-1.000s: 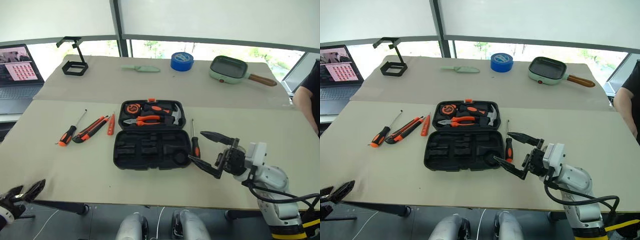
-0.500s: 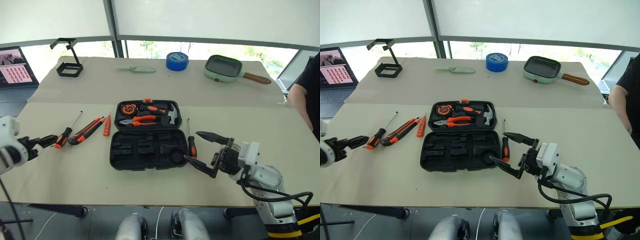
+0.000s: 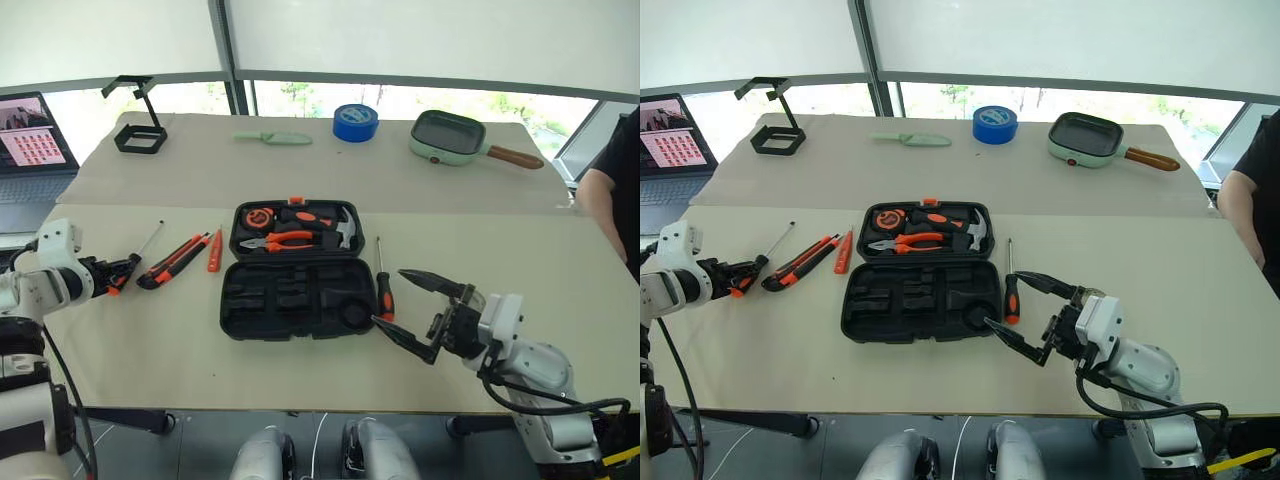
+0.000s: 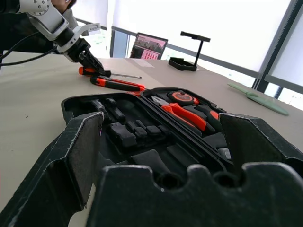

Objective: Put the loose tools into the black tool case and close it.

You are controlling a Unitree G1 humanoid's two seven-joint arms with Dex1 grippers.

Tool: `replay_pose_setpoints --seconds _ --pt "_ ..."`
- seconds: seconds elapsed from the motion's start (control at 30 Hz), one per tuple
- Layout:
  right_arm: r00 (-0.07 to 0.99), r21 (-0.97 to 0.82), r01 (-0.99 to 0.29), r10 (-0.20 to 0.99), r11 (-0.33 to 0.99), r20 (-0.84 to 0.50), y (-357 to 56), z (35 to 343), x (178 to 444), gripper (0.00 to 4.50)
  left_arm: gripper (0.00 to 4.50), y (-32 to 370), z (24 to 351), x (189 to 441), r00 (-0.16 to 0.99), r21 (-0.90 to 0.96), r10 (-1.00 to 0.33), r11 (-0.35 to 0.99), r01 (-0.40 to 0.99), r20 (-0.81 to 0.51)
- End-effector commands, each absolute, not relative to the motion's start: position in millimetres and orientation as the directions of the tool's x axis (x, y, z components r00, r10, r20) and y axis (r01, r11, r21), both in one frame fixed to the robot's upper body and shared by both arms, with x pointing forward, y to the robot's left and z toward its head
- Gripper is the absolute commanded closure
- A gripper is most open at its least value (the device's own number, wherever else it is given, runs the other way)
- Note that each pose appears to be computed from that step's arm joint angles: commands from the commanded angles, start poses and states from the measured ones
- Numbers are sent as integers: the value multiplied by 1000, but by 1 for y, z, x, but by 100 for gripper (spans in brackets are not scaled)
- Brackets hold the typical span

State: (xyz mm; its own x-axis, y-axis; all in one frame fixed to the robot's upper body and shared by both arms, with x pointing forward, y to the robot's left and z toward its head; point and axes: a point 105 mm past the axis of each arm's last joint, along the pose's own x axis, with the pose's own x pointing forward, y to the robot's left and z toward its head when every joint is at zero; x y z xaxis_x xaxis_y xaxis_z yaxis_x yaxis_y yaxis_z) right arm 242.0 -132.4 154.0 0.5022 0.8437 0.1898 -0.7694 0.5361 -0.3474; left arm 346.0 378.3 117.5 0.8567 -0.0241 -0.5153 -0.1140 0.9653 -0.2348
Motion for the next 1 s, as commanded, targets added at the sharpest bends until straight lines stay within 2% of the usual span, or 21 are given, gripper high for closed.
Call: replay_pose_setpoints --seconds 0.03,0.07,0.1,0.17,0.2,0.27,0.33,0.4,0.47,0.53,0.6,0.67,0.8,0.9,1.0 --pt "501 -392 -740 837 546 219 -135 168 238 0 340 394 137 346 924 -274 6 954 -120 -382" --pt "494 -381 -744 836 549 239 -134 172 237 0 372 395 152 349 955 -319 -12 944 -87 -297" --pt "489 -380 -740 832 555 264 -134 178 237 0 387 390 172 352 981 -320 -68 947 7 -180" --pt "482 -375 -735 824 565 297 -135 187 237 0 387 376 203 352 984 -272 -180 947 171 -9" --pt "487 -372 -728 816 576 310 -136 191 237 0 387 363 211 351 966 -235 -256 938 255 28" --pt "510 -347 -716 794 605 332 -143 197 240 0 387 331 219 351 912 -216 -411 891 400 -3" --pt "514 -352 -714 794 605 323 -146 197 239 0 387 299 223 347 838 -115 -544 836 536 -48" --pt "541 -352 -697 781 624 314 -155 199 243 0 387 255 220 339 703 46 -699 704 709 -128" --pt "552 -358 -701 787 617 275 -162 194 242 0 387 206 215 331 536 158 -815 513 844 -219" --pt "553 -369 -712 800 598 232 -167 189 240 0 387 181 208 327 457 227 -841 403 887 -289" --pt "565 -373 -706 796 602 215 -172 188 241 0 387 167 183 330 411 337 -788 275 901 -458" --pt "579 -370 -692 783 620 228 -173 190 241 0 387 162 164 332 391 369 -723 200 908 -570" --pt "570 -356 -710 793 607 216 -164 183 233 0 387 152 156 338 384 397 -698 154 905 -605" --pt "578 -338 -712 787 616 217 -160 179 229 0 387 150 144 340 363 438 -668 61 897 -650" --pt "580 -330 -713 784 619 220 -156 178 228 0 387 144 141 350 387 473 -661 56 879 -642"
